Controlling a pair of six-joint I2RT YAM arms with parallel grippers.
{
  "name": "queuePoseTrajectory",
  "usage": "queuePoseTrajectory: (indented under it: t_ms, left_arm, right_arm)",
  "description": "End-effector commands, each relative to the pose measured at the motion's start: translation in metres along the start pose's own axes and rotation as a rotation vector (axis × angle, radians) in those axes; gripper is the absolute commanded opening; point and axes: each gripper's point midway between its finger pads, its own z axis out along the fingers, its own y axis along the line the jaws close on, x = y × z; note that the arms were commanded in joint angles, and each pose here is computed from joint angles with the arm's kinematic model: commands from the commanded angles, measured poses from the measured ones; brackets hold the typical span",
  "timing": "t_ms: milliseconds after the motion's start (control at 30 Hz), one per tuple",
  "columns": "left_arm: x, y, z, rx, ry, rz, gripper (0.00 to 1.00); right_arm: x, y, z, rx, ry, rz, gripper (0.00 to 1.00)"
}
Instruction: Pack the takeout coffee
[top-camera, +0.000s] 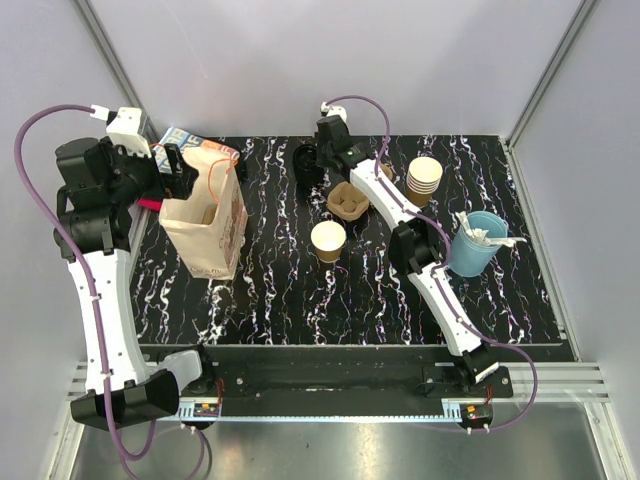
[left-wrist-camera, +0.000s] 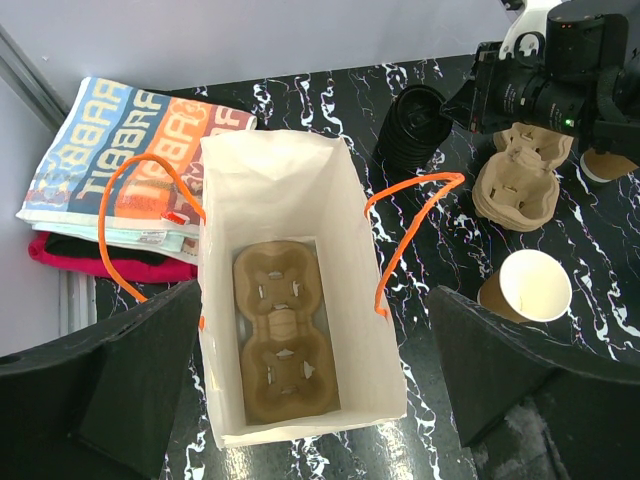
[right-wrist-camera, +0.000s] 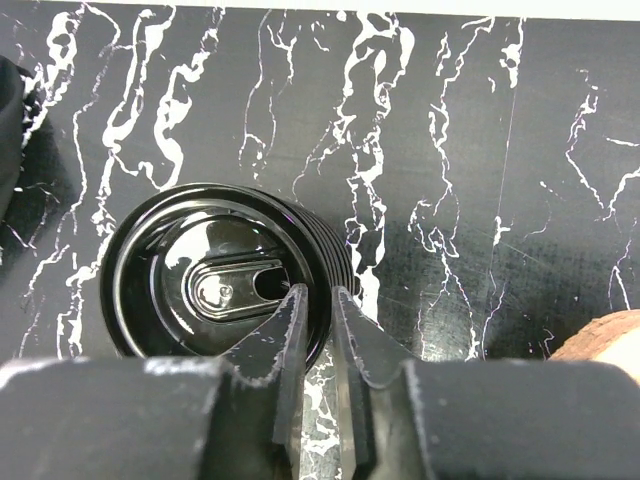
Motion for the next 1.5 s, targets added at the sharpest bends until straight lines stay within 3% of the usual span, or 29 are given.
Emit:
queuePoseTrajectory:
  t_ms: [0, 633, 933, 1100, 1300, 1400, 1467]
  left_arm:
    - [-0.007, 0.002, 0.001, -0.011, -0.030, 0.013, 0.99]
    - [-0.016, -0.015, -0.001, 0.069, -0.052, 0.043, 0.99]
    - [-0.044, -0.063, -0.008, 0.221, -0.088, 0.173, 0.99]
    - [-0.061, -0.100, -0.011, 0.327, -0.119, 0.260, 0.99]
    - [-0.075, -0.136, -0.003, 0.388, -0.155, 0.456, 0.99]
    - [-0.077, -0.146, 0.008, 0.347, -0.161, 0.638, 0.99]
    - [-0.075, -0.138, 0.021, 0.232, -0.130, 0.826, 0.99]
  right_arm:
    - [-0.040, 0.007, -0.014, -0.031, -0.093, 0.029, 0.17]
    - [-0.093, 0.008, -0.063, -0.111, -0.129, 0.009, 0.11]
    - [-0.112, 0.009, -0.129, -0.202, -0.103, -0.181, 0.10]
    - [-0.127, 0.016, -0.190, -0.296, -0.118, -0.282, 0.10]
    - [-0.125, 0.025, -0.264, -0.432, -0.041, -0.333, 0.09]
    - [-0.120, 0.030, -0.294, -0.493, -0.002, -0.349, 0.10]
    - [-0.116, 0.031, -0.309, -0.530, 0.015, -0.359, 0.10]
